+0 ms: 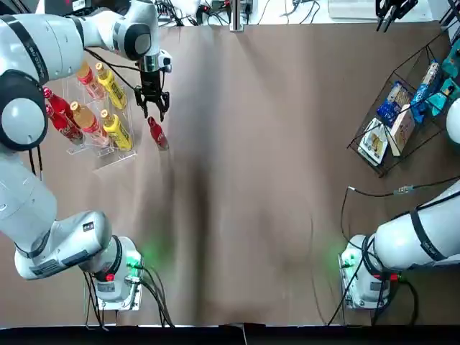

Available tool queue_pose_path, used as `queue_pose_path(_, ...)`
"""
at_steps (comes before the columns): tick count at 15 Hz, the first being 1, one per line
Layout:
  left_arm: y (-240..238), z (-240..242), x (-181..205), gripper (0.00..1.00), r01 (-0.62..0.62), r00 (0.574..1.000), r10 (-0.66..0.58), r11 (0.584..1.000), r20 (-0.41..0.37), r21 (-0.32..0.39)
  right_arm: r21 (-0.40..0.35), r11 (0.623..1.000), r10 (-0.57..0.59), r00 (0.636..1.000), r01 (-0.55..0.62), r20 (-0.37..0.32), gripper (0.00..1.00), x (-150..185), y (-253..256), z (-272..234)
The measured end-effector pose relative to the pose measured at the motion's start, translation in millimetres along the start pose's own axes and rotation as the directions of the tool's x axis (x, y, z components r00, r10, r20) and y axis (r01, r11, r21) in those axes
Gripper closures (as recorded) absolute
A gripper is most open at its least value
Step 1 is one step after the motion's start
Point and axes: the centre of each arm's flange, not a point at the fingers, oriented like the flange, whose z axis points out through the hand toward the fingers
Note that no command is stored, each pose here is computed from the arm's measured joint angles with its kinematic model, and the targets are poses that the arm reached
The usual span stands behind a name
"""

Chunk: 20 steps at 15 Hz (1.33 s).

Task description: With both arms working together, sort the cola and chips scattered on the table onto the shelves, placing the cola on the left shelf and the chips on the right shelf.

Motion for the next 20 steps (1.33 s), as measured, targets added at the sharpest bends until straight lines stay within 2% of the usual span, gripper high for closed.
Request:
queue_pose_path(1, 0, -1, -1, 0.25, 0.001, 1.000, -0.001, 1.000, 0.001, 0.003, 0.008, 1.000, -0.028, 1.000, 0.028, -0.004, 0.74, 0, -2, 0)
queue_pose_path(2, 0, -1, -3, 0.30, 0.001, 1.000, -0.001, 1.000, 0.007, 0.007, 0.017, 0.999, -0.050, 0.999, 0.050, -0.010, 0.71, 0, -6, -1)
queue_pose_path(3, -1, -1, -4, 0.38, 0.001, 1.000, -0.001, 1.000, 0.016, 0.011, 0.020, 0.998, -0.064, 0.998, 0.064, -0.016, 0.64, 0, -11, -1)
queue_pose_path(4, -2, -1, -6, 0.39, 0.002, 1.000, -0.003, 1.000, 0.028, 0.017, 0.019, 0.997, -0.076, 0.997, 0.076, -0.024, 0.46, 0, -18, -2)
queue_pose_path(9, -1, 2, -11, 0.42, 0.005, 0.998, -0.007, 0.999, 0.066, 0.032, 0.020, 0.997, -0.078, 0.997, 0.079, -0.025, 0.01, -1, -20, -3)
queue_pose_path(13, 4, 3, -14, 0.45, 0.006, 0.997, -0.010, 0.999, 0.077, 0.042, 0.017, 0.994, -0.104, 0.994, 0.105, -0.025, 0.00, -4, -32, -3)
queue_pose_path(14, 5, 3, -14, 0.52, 0.006, 0.997, -0.009, 0.999, 0.077, 0.043, 0.015, 0.993, -0.119, 0.993, 0.119, -0.025, 0.00, -6, -40, -3)
queue_pose_path(15, 5, 3, -14, 0.52, 0.006, 0.997, -0.009, 0.999, 0.077, 0.043, 0.014, 0.991, -0.131, 0.991, 0.131, -0.027, 0.00, -7, -48, -3)
queue_pose_path(17, 5, 3, -14, 0.59, 0.007, 0.997, -0.010, 0.999, 0.076, 0.044, 0.012, 0.988, -0.154, 0.988, 0.154, -0.034, 0.00, -11, -53, -6)
queue_pose_path(20, 5, 3, -14, 0.65, 0.008, 0.997, -0.012, 0.999, 0.076, 0.044, 0.011, 0.966, -0.256, 0.966, 0.256, -0.046, 0.00, -22, -44, -18)
